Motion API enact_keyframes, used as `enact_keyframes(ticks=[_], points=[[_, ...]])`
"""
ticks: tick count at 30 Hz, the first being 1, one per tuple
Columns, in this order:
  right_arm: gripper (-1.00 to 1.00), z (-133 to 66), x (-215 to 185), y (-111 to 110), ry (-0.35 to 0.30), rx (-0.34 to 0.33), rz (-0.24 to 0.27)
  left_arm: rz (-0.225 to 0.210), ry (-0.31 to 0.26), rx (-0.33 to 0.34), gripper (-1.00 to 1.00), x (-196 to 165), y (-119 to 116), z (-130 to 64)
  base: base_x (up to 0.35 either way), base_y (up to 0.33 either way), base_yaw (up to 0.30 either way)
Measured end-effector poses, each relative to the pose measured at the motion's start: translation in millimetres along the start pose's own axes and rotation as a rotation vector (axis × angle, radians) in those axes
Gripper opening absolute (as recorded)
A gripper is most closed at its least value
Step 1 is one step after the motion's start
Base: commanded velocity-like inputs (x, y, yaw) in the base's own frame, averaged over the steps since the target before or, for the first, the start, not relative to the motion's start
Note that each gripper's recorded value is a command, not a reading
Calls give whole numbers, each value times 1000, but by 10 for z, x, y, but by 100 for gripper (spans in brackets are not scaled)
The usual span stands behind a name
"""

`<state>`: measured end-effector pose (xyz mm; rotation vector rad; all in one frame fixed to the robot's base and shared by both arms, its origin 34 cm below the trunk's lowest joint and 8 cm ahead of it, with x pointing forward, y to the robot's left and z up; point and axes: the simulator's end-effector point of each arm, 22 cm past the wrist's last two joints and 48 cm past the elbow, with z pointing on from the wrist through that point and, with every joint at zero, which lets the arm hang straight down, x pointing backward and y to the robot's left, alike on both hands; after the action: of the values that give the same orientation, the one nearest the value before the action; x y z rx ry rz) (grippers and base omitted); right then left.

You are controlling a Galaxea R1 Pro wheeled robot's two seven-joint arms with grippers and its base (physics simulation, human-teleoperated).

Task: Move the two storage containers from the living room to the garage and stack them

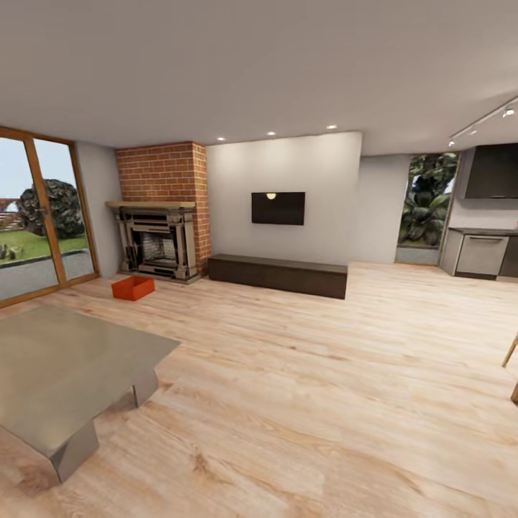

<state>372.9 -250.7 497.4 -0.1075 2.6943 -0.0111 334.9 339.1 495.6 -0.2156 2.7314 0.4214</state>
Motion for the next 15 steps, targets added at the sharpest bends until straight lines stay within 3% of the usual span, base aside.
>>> enact_keyframes(ticks=[15], points=[[100,0,0,-1,0,0,1,0,0,0,100,1,0,0,341,0,0]])
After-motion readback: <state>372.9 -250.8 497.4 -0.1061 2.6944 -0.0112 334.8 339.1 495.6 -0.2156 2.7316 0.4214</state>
